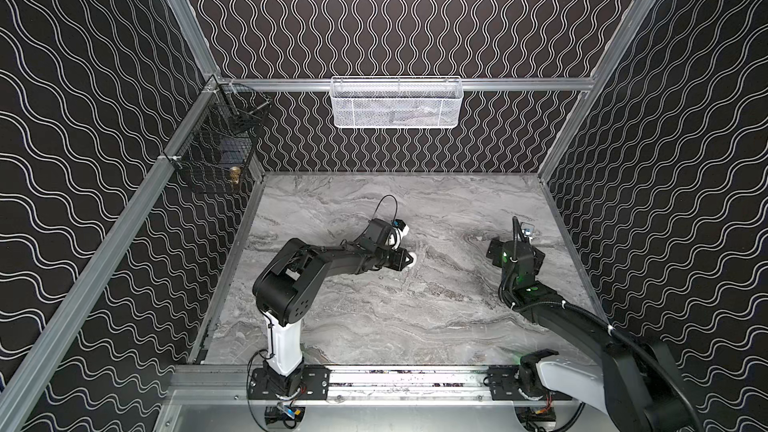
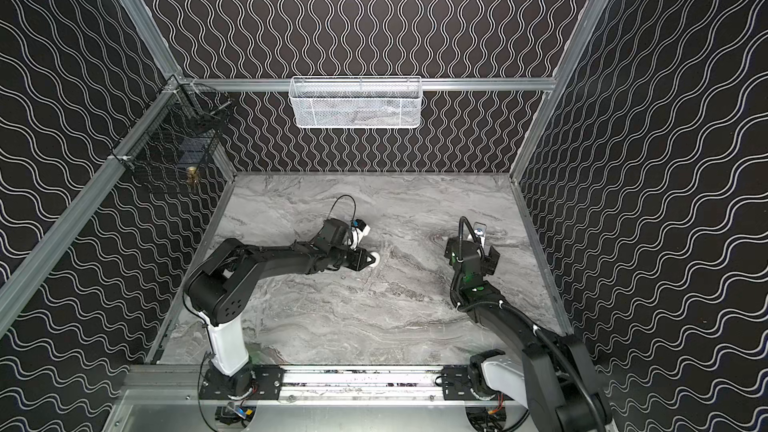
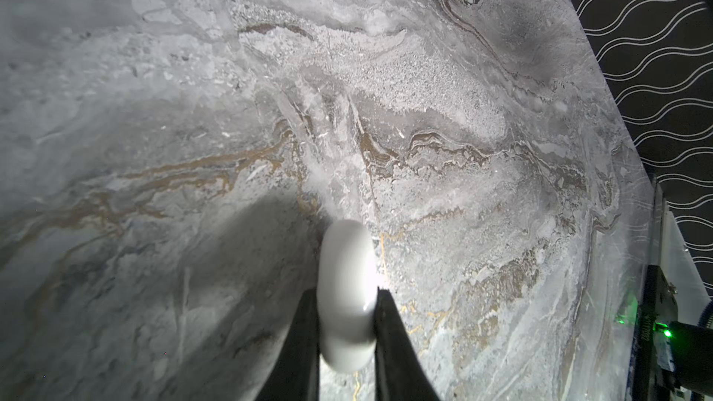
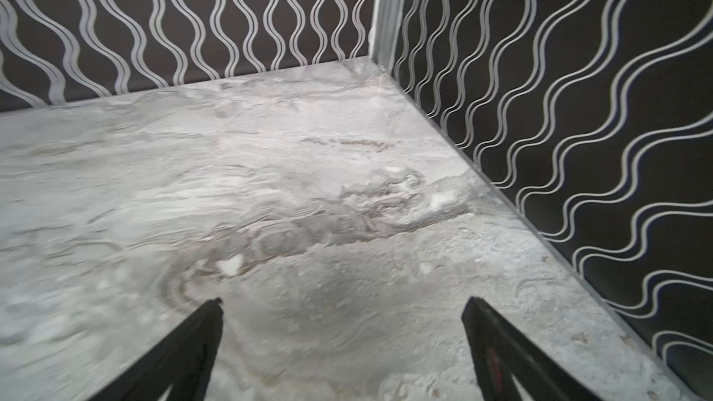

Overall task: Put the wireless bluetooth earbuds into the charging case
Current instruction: 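Lower the closed case onto the table with the left gripper while the right withdraws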

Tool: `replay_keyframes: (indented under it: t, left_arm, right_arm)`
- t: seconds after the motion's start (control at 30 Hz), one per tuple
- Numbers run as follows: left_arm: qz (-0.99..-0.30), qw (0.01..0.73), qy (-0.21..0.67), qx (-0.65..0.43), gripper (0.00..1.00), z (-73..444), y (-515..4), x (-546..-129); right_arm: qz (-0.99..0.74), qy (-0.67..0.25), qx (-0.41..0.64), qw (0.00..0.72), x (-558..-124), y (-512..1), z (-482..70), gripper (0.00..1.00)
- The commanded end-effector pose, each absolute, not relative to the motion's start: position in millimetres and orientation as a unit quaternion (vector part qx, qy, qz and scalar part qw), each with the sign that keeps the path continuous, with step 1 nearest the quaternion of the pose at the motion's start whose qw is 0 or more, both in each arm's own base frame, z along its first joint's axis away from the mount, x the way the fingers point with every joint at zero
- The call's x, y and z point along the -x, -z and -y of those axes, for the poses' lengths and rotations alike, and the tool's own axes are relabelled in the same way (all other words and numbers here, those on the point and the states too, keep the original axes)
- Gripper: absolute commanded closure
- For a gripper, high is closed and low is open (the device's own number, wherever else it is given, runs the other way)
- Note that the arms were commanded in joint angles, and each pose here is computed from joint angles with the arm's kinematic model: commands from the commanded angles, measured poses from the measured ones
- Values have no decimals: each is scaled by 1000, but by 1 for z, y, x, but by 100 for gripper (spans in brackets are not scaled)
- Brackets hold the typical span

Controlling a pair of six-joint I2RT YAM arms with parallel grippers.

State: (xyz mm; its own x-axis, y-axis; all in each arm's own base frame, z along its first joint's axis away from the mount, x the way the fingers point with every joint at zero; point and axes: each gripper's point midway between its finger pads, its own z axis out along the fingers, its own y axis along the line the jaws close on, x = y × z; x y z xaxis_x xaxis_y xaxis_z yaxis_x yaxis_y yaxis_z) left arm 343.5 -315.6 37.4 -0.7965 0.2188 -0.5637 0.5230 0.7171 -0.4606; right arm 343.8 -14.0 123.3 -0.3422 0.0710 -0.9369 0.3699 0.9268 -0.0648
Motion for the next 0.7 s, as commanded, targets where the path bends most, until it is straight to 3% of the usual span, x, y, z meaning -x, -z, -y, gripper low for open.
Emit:
replay_keyframes:
  t: [0.0,0.07,0.17,0.23,0.33,0.43,0.53,0.67]
  left_arm:
    - [-926,210,240,-204,63,286,-11,-332]
    - [-927,218,228,-204,50,280,-13,-334]
    - [-925,228,220,-209,41,277,-15,-337]
    - [-924,234,217,-213,30,275,-18,-339]
    - [-916,260,216,-215,26,271,-32,-342]
    - [-903,324,192,-207,14,255,-63,-347]
    - [-883,426,116,-161,11,210,-109,-352]
    - [-823,563,0,-70,5,129,-165,-335]
  right_arm:
    - [-756,132,-117,630,-356,-147,12,1]
    - [-731,139,-99,661,-356,-149,14,0]
    - [-724,127,-87,673,-356,-143,14,1]
    - [-705,112,-86,695,-357,-148,21,1]
    - [-739,67,-92,664,-361,-134,24,1]
    - [-727,54,-88,679,-367,-130,32,0]
    - [-763,43,-91,639,-371,-117,29,0]
    - [-749,57,-95,654,-370,-122,32,0]
